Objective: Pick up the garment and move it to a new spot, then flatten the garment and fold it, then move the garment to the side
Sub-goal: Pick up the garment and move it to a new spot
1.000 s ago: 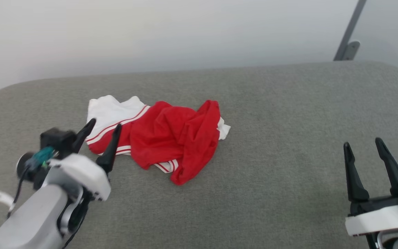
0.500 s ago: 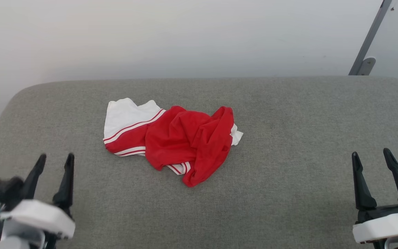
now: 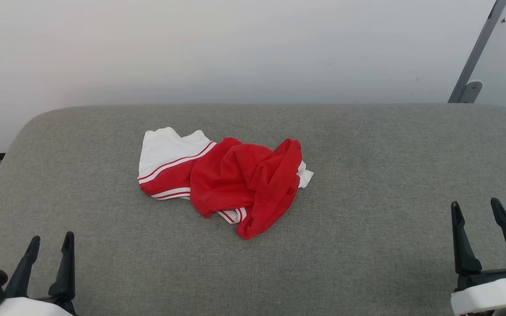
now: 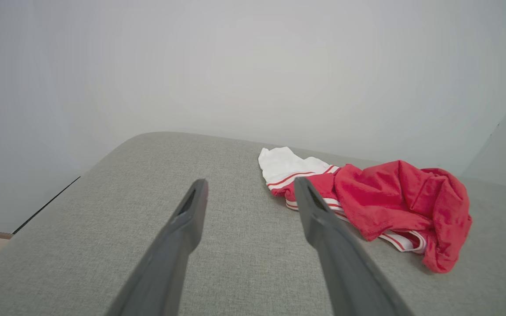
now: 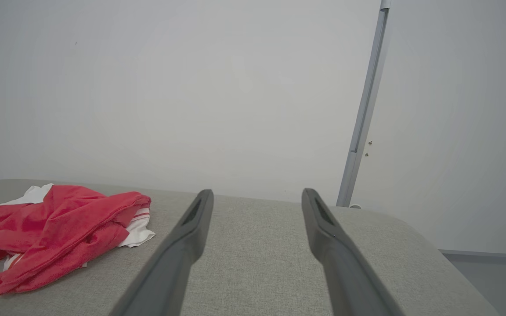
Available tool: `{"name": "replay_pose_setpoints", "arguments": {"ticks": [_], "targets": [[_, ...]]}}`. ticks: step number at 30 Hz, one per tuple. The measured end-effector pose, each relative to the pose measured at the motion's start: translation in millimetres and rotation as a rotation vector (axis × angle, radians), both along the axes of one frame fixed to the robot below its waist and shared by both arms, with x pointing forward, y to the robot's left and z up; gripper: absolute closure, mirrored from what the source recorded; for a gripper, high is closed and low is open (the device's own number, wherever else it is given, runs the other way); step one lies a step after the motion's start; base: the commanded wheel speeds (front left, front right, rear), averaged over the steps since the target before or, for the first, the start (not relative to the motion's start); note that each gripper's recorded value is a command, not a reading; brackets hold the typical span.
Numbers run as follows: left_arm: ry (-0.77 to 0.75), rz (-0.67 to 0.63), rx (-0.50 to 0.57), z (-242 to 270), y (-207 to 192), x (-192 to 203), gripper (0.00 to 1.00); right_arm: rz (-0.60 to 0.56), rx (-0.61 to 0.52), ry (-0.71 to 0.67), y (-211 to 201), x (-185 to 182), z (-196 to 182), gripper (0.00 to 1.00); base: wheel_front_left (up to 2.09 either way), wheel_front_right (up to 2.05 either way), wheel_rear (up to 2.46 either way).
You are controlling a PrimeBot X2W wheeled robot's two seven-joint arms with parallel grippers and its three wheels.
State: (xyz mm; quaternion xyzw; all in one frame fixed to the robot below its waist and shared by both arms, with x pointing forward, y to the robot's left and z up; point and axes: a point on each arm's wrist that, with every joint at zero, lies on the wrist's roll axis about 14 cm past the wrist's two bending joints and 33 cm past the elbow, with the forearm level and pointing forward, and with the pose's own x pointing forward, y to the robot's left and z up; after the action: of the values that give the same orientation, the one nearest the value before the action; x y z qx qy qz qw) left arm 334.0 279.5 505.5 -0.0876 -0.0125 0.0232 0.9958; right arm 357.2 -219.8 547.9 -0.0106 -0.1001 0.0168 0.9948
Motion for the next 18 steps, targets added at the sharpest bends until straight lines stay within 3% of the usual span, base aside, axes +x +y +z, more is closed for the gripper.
{"name": "replay_pose_setpoints", "arguments": {"ticks": [18], "targets": [[-0.026,0.032,-0.033,-1.1,2.9,-4.4,0.00,-0.019,0.009,-0.004,-3.3,-4.9,0.3,0.00,0.00,0.00,0.00]]}}
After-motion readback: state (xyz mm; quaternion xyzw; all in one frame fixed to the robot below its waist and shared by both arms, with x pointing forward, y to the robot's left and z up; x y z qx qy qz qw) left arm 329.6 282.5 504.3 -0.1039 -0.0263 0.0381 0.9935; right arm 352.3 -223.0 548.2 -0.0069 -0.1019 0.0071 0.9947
